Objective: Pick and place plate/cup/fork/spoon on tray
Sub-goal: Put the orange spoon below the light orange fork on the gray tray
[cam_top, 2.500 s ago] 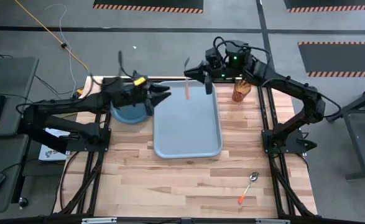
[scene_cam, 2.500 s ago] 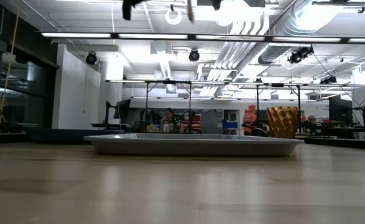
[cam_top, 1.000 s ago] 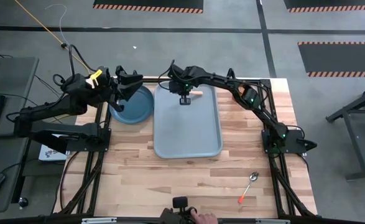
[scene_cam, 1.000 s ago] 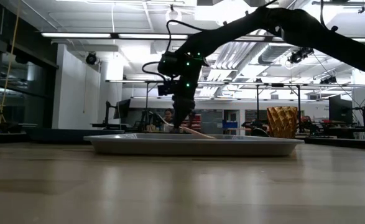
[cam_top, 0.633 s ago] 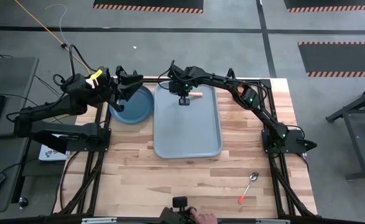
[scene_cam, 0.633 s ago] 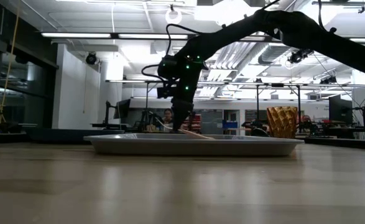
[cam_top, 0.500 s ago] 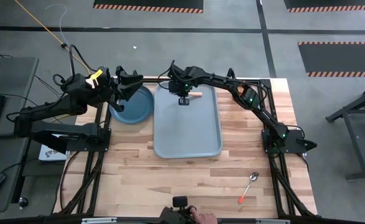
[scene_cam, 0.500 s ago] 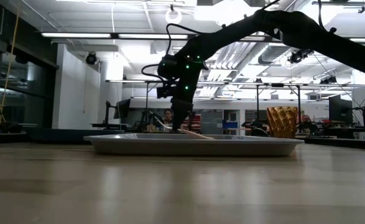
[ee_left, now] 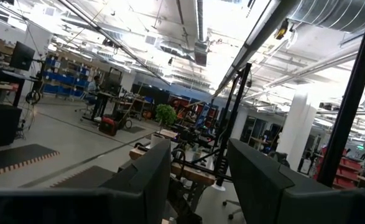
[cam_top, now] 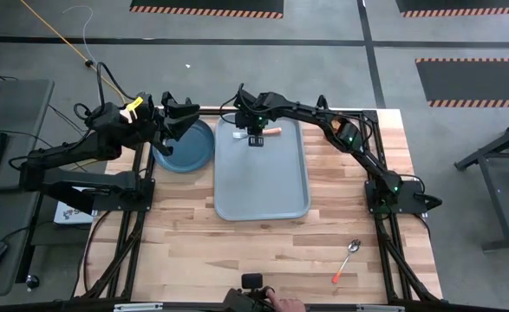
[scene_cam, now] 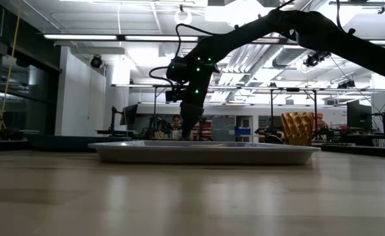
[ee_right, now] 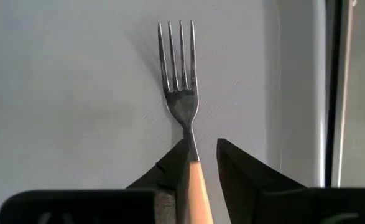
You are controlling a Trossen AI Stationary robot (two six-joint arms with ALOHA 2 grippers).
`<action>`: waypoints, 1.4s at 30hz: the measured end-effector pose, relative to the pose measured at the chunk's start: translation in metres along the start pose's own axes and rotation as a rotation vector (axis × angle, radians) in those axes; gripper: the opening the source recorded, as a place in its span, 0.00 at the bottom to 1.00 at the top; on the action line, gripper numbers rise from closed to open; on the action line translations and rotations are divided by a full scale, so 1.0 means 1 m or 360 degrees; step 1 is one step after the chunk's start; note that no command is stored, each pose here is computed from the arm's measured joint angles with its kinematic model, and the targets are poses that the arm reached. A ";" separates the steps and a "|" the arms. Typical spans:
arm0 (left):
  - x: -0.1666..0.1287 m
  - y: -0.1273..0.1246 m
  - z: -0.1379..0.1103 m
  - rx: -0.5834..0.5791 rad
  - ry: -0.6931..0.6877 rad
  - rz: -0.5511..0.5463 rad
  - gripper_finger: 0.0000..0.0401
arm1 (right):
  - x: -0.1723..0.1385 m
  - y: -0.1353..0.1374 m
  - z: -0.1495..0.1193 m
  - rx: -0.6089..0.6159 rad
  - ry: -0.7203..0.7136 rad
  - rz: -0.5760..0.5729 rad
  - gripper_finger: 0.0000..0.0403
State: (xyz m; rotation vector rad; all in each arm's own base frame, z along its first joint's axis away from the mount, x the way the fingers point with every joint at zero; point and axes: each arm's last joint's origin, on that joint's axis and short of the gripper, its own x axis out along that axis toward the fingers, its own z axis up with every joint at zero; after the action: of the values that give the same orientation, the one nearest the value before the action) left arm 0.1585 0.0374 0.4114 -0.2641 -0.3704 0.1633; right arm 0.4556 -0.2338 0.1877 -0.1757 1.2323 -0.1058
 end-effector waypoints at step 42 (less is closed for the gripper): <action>0.000 0.003 -0.009 0.0036 0.0148 0.0045 0.37 | -0.228 0.261 -0.265 0.1769 -0.0132 0.1418 0.18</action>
State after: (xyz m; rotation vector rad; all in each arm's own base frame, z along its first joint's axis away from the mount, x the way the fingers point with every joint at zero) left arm 0.1612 0.0380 0.4026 -0.2537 -0.2728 0.1821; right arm 0.1261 0.0421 0.2644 1.3047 0.9222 0.0069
